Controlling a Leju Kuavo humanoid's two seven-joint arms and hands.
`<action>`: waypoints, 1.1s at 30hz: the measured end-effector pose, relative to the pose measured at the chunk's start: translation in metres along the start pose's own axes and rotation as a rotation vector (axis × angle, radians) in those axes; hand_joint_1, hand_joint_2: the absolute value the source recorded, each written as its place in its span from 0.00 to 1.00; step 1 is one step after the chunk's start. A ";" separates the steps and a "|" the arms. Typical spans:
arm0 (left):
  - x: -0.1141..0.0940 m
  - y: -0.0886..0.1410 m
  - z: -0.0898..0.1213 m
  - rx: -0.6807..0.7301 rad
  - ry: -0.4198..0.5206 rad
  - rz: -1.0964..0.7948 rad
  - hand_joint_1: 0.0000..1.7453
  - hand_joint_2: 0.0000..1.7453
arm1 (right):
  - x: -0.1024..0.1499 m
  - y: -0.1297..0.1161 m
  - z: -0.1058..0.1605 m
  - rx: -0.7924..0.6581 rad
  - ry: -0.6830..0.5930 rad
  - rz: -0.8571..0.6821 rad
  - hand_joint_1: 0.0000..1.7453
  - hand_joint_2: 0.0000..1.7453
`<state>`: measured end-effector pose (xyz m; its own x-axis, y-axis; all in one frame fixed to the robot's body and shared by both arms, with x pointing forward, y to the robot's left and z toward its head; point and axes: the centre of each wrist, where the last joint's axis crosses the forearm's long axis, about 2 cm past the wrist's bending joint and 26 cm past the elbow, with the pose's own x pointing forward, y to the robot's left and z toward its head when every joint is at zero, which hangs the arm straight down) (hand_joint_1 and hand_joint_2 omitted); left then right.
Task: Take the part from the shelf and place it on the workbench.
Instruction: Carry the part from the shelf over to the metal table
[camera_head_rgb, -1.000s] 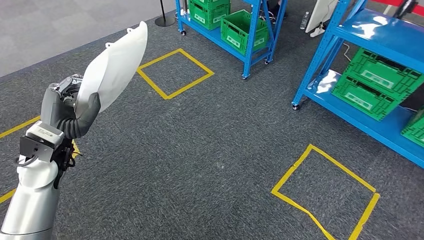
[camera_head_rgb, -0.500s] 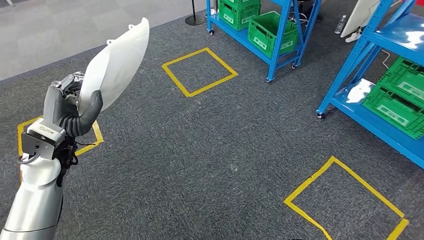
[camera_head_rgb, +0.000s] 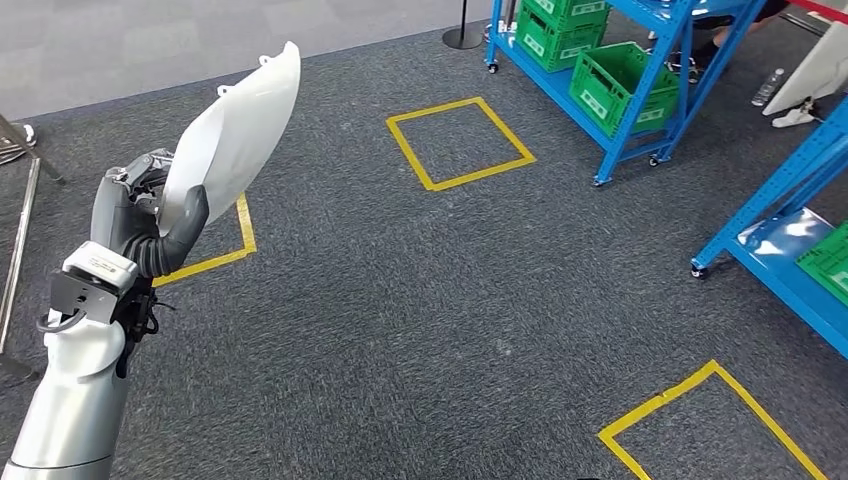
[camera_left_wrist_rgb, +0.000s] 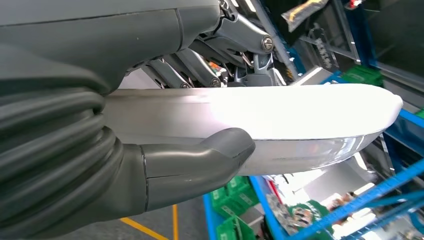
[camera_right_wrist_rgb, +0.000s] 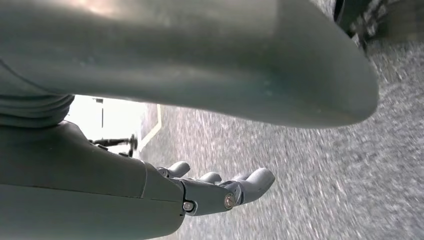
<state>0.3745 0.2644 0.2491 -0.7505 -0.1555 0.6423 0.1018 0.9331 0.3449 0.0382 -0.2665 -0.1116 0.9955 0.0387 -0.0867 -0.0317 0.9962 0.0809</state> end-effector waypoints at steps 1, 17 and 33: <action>0.000 -0.001 0.002 -0.002 0.005 0.000 1.00 1.00 | -0.001 0.000 0.000 -0.001 0.003 0.001 0.00 0.00; 0.000 -0.005 0.007 -0.028 0.012 -0.021 1.00 1.00 | -0.002 0.001 0.000 0.001 -0.005 -0.011 0.00 0.00; 0.008 -0.014 -0.005 -0.033 -0.006 -0.031 1.00 1.00 | -0.004 0.002 -0.001 -0.003 0.003 0.018 0.00 0.00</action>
<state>0.3706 0.2487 0.2524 -0.7577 -0.1819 0.6267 0.1001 0.9166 0.3870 0.0340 -0.2643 -0.1119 0.9945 0.0564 -0.0880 -0.0495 0.9956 0.0793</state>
